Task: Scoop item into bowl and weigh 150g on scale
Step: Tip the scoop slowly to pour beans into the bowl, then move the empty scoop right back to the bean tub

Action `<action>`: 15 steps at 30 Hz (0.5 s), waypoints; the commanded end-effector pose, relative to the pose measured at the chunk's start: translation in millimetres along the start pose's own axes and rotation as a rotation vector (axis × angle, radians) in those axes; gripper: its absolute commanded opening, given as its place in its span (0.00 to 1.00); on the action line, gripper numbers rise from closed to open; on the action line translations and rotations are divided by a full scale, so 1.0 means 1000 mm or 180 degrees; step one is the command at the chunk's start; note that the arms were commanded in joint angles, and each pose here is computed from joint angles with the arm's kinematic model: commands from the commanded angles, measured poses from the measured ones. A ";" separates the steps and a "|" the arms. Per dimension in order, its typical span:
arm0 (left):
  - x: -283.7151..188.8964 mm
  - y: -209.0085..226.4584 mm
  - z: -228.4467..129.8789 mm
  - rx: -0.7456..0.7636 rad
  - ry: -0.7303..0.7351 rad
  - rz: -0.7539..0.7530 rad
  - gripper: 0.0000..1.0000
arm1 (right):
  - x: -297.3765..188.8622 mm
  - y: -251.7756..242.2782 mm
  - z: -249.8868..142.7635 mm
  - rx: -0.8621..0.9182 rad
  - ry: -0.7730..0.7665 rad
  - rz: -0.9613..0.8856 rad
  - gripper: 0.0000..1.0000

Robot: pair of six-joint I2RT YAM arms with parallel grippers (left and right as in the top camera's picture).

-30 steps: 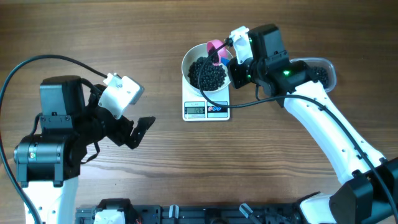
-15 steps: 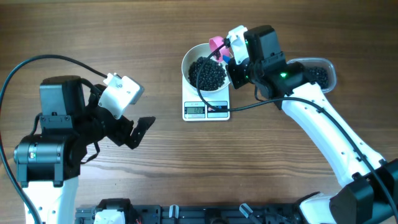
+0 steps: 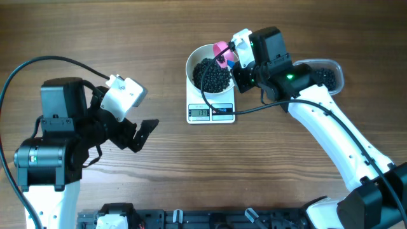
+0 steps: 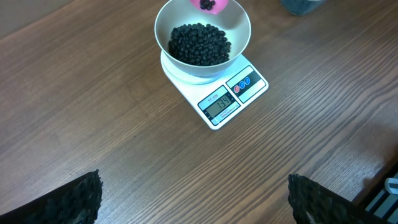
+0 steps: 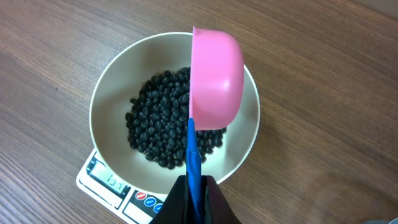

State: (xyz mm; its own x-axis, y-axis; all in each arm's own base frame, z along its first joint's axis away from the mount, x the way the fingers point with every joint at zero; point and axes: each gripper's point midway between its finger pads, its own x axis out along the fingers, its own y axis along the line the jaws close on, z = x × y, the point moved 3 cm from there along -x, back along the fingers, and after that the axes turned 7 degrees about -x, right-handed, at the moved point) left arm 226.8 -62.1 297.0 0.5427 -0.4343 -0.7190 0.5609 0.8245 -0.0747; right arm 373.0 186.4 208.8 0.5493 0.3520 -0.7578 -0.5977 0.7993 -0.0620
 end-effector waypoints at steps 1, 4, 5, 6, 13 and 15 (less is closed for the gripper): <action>-0.003 0.000 0.005 0.0065 -0.0063 -0.0024 1.00 | -0.010 0.005 0.006 -0.0024 -0.0100 0.0050 0.04; -0.003 0.000 0.005 0.0065 -0.0063 -0.0024 1.00 | -0.010 0.005 0.006 -0.0034 -0.0098 0.0045 0.04; -0.003 0.000 0.005 0.0065 -0.0063 -0.0024 1.00 | -0.010 0.002 0.005 -0.0032 -0.0085 -0.0023 0.04; -0.003 0.000 0.005 0.0065 -0.0063 -0.0024 1.00 | -0.010 -0.004 0.004 -0.0032 -0.0059 -0.0165 0.04; -0.003 0.000 0.005 0.0065 -0.0063 -0.0024 1.00 | -0.009 0.008 -0.003 -0.0502 0.0137 -0.0309 0.04; -0.003 0.000 0.005 0.0065 -0.0063 -0.0024 1.00 | -0.011 -0.004 0.001 -0.0499 0.0118 -0.0604 0.04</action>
State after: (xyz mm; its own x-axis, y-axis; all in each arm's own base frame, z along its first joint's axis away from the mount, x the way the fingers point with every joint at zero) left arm 226.9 -62.1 297.0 0.5430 -0.4343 -0.7188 0.5609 0.8245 -0.0744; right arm 361.8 194.6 203.3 0.5505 0.2848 -0.7847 -0.6311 0.7573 -0.1679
